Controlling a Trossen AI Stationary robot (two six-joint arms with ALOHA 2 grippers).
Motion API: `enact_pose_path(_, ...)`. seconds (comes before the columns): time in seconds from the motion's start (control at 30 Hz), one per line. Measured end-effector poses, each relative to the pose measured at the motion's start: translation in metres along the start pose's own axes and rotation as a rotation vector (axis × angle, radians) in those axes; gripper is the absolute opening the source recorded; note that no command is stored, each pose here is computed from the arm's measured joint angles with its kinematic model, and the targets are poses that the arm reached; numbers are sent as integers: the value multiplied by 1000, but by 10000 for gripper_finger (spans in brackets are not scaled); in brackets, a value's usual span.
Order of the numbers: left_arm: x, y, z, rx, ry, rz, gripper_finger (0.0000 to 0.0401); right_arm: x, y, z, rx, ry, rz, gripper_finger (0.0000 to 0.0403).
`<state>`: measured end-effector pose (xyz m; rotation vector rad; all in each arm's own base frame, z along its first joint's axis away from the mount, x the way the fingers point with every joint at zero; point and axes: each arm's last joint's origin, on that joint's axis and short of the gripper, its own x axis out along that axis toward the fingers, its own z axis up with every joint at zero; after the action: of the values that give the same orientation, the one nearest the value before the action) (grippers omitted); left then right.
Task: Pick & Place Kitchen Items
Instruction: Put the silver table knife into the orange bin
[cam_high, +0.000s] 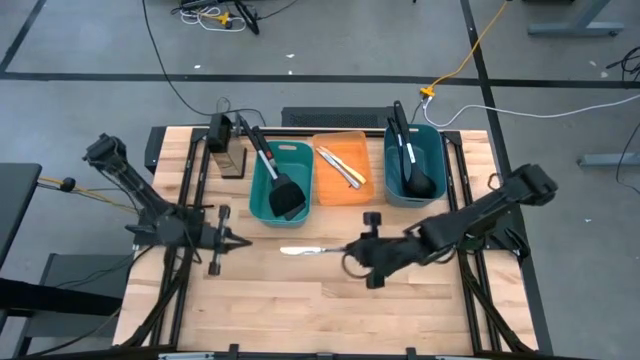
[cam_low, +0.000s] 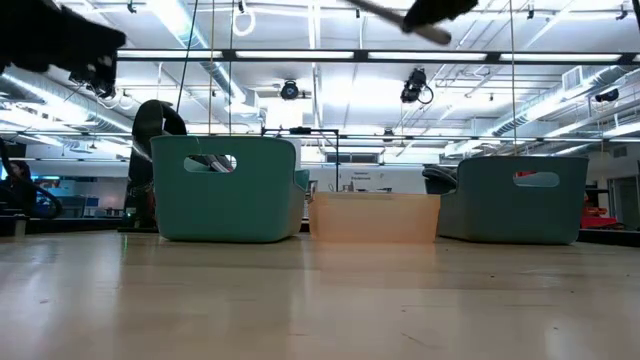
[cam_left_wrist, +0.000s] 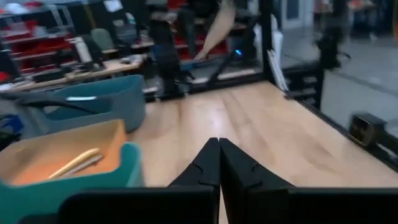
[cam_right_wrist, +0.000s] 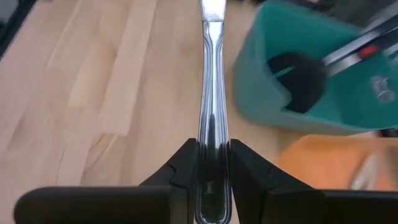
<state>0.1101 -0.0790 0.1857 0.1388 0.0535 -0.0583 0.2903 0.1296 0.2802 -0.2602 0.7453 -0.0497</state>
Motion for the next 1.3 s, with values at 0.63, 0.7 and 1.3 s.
enact_pose_path(0.63,-6,12,-11,-97,-8,17,7,-85,-65,-147,284,-835,-134,71)
enact_pose_path(0.7,-6,12,-11,-97,-8,17,6,-84,-67,-166,304,-899,-140,71)
enact_pose_path(1.3,-6,14,-11,-99,-6,85,6,-104,-79,-153,362,-882,-221,71)
